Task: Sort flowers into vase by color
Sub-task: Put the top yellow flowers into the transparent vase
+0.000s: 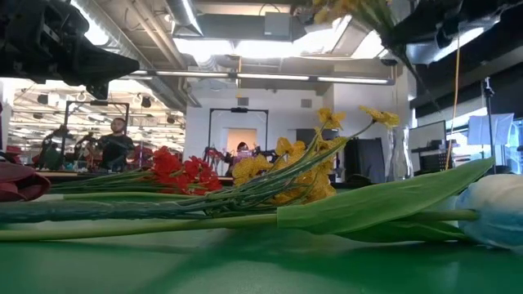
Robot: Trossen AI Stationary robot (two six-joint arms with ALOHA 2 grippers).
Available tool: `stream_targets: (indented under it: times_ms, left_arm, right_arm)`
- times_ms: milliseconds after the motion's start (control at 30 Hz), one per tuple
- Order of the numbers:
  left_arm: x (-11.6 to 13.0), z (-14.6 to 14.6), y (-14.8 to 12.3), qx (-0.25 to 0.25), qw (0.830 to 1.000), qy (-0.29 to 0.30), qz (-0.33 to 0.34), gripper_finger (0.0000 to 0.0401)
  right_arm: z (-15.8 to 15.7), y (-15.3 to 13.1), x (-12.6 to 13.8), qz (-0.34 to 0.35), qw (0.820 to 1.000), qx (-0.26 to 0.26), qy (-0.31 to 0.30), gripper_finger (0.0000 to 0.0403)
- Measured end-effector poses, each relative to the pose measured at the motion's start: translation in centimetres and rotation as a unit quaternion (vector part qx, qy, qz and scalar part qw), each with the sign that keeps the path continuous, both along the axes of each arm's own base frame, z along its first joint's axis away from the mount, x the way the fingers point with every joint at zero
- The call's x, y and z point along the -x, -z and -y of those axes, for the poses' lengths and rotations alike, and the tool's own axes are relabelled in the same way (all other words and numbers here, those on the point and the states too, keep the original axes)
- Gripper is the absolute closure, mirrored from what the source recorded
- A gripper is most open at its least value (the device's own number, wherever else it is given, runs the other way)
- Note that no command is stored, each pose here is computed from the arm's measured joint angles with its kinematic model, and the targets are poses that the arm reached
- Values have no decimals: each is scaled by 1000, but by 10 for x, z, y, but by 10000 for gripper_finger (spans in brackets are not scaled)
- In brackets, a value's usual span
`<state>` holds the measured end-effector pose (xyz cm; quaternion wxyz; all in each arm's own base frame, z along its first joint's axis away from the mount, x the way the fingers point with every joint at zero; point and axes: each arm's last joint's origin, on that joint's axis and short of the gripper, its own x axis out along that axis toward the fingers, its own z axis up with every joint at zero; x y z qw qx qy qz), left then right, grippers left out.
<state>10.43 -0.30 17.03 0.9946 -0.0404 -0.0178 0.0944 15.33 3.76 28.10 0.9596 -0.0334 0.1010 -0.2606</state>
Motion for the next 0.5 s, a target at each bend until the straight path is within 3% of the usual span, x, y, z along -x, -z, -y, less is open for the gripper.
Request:
stream_targets:
  times_ms: [267, 500]
  left_arm:
    - [0, 0, 0, 0, 1000, 0, 0, 401]
    - [0, 0, 0, 0, 1000, 0, 0, 401]
  right_arm:
    - [5, -23, 16, 64, 997, 22, -33, 391]
    - [7, -28, 20, 76, 995, 40, -43, 378]
